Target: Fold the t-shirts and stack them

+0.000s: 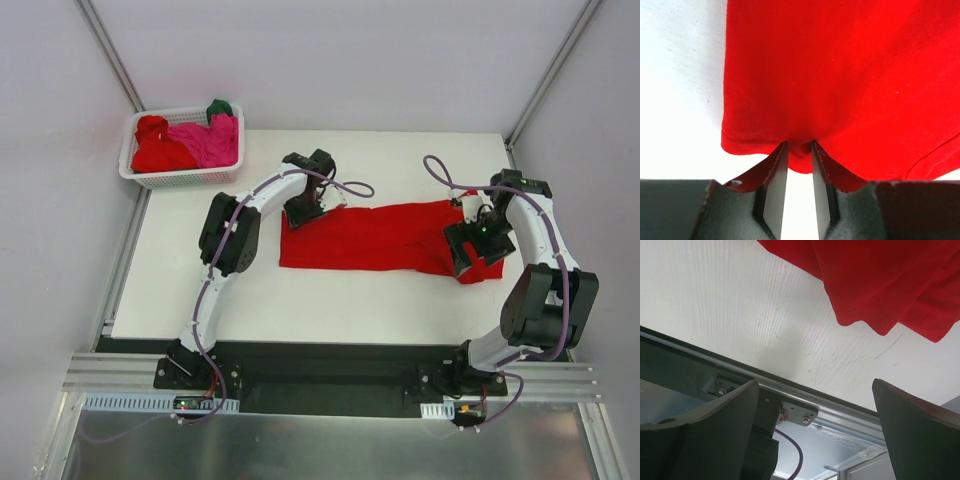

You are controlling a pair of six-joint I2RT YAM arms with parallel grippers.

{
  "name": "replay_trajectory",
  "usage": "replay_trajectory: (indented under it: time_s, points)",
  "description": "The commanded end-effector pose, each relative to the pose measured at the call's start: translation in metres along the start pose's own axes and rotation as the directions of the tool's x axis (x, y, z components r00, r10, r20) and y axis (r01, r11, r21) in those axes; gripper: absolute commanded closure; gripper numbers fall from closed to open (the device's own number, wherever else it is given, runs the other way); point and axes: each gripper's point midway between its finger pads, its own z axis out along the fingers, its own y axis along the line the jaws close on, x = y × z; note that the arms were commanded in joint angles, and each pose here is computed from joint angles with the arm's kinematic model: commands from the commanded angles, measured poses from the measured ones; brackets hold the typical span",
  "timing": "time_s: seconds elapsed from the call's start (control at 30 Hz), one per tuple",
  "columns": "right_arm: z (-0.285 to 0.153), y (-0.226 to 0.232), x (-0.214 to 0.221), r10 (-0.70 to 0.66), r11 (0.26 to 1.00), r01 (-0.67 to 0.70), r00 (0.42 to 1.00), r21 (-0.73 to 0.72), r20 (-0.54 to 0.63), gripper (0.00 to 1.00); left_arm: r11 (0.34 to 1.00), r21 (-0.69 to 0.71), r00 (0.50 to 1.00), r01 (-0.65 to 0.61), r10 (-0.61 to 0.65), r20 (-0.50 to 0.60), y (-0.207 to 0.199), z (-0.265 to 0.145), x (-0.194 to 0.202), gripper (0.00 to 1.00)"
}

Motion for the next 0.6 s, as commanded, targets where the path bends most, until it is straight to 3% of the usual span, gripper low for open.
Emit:
replay_trajectory:
  time_s: [0.0,0.43,0.57]
  points:
    - [-0.0062,0.0039,-0.0018,0.009,1.0,-0.009,1.0,-0.006,0.028,0.0,0.999,-0.04,1.0,0.003,-0.002,0.023,0.0062,-0.0258,-0.0023,0.79]
    - [-0.0045,0.0056,0.0,0.011,1.0,-0.011,1.0,-0.015,0.023,0.0,0.999,-0.05,1.0,0.013,-0.012,0.022,0.0068,-0.0291,-0.0008,0.82]
    - [-0.0048,0.0057,-0.001,0.012,1.0,-0.012,1.0,-0.016,0.027,0.0,0.998,-0.057,0.999,0.017,-0.015,0.029,0.0086,-0.0331,-0.0014,0.88]
